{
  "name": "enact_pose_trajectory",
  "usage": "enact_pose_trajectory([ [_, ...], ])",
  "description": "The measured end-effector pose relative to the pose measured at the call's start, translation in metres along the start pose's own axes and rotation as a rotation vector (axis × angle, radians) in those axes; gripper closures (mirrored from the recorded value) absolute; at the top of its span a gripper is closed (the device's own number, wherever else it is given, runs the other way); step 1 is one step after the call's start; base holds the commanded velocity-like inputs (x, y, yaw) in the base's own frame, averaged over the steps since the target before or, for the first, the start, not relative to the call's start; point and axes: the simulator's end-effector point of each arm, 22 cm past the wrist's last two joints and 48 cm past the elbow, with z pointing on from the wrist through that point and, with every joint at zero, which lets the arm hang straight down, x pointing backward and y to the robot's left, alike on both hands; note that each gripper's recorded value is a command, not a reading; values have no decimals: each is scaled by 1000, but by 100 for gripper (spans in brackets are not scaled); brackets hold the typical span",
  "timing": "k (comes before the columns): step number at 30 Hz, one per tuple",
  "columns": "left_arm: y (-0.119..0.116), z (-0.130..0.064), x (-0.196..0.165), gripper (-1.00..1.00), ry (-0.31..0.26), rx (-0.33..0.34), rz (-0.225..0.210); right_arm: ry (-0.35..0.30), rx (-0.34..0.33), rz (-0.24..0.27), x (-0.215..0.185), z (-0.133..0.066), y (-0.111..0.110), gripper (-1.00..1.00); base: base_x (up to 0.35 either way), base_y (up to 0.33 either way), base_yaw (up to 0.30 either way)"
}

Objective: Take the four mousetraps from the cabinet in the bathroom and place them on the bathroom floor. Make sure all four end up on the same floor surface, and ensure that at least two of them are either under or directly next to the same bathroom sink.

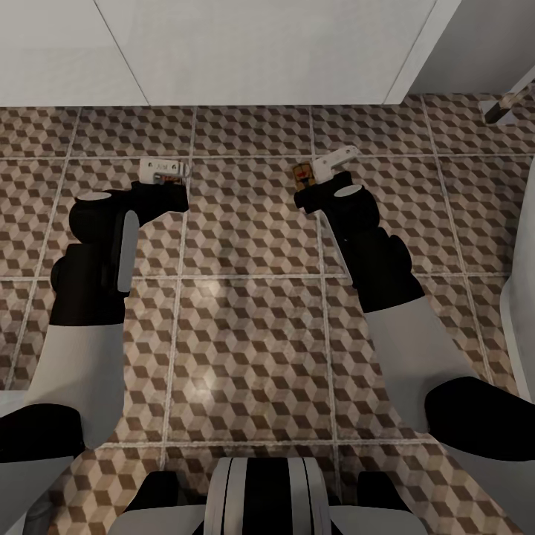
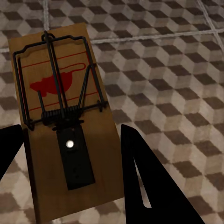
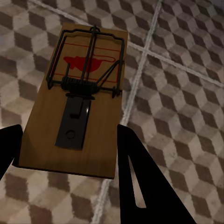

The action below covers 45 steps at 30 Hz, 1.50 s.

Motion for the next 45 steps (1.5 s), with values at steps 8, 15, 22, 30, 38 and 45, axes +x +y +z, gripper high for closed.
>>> enact_pose_trajectory([
  [8, 0, 1, 1, 100, 1, 0, 0, 2, 1, 1, 1, 1, 0, 100, 0, 0, 0],
  [15, 0, -2, -6, 100, -19, -1, 3, -22, 7, 6, -8, -3, -3, 100, 0, 0, 0],
  [22, 0, -6, -13, 100, -39, -2, 5, -36, 11, 10, -13, -6, -4, 100, 0, 0, 0],
  [30, 0, -7, -17, 100, -52, -3, 7, -29, 11, 11, -10, -4, -4, 100, 0, 0, 0],
  [38, 0, -8, -19, 100, -58, -4, 8, -27, 12, 10, -9, -3, -4, 100, 0, 0, 0],
  [45, -1, -9, -12, 100, -48, -4, 8, -27, 13, 9, -9, -3, -4, 100, 45, 0, 0],
])
